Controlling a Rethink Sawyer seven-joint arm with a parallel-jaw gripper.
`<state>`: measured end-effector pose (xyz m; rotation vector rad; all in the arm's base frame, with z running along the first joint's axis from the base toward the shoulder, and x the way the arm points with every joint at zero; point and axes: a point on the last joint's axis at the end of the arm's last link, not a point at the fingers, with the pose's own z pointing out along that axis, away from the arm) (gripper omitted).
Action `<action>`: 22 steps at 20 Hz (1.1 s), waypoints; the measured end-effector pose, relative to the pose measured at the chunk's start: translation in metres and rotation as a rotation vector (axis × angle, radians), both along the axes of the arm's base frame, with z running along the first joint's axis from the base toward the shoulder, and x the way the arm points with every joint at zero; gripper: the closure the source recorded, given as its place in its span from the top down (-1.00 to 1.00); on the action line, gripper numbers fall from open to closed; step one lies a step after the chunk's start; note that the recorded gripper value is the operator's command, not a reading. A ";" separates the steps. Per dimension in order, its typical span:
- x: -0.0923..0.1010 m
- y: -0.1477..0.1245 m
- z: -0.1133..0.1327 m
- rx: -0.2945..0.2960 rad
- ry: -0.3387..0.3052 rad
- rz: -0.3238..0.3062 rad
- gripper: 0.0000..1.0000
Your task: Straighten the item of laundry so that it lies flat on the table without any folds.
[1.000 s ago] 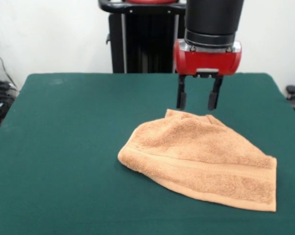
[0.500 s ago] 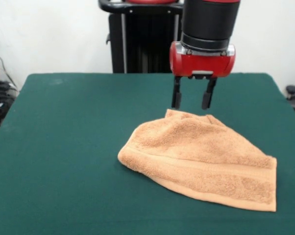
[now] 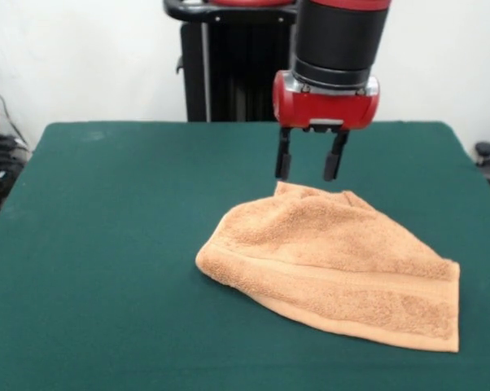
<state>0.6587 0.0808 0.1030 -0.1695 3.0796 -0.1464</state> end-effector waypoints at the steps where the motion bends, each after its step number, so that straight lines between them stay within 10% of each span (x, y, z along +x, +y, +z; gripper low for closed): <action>1: -0.002 -0.002 -0.001 -0.001 0.003 0.000 1.00; 22: -0.053 -0.025 -0.060 -0.034 0.007 0.080 1.00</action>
